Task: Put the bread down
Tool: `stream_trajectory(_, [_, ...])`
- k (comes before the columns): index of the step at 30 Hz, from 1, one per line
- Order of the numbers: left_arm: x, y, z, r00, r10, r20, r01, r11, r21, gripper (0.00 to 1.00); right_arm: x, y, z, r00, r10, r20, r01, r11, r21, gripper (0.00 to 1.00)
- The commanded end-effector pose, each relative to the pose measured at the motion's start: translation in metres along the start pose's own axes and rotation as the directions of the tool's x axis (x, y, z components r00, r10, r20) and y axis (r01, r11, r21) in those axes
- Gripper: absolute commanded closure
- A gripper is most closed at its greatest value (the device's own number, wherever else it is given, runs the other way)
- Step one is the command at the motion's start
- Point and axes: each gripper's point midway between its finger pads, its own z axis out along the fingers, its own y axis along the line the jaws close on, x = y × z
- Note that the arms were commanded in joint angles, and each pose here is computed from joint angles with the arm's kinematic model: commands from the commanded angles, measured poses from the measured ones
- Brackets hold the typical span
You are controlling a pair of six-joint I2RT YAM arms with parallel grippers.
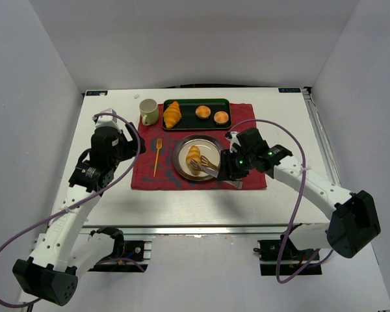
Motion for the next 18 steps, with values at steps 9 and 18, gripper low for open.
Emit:
stream_trajectory(9, [-0.006,0.0,-0.007,1.0,0.003,0.022,-0.003,1.0,0.001,0.02,-0.031,0.018,-0.035,0.992,-0.025,0.126,0.025,1.0,-0.001,0.57])
stream_trajectory(18, [-0.008,0.001,-0.008,1.0,0.006,0.027,-0.005,1.0,-0.002,0.02,-0.028,0.019,-0.035,0.993,-0.018,0.118,0.019,1.0,-0.006,0.54])
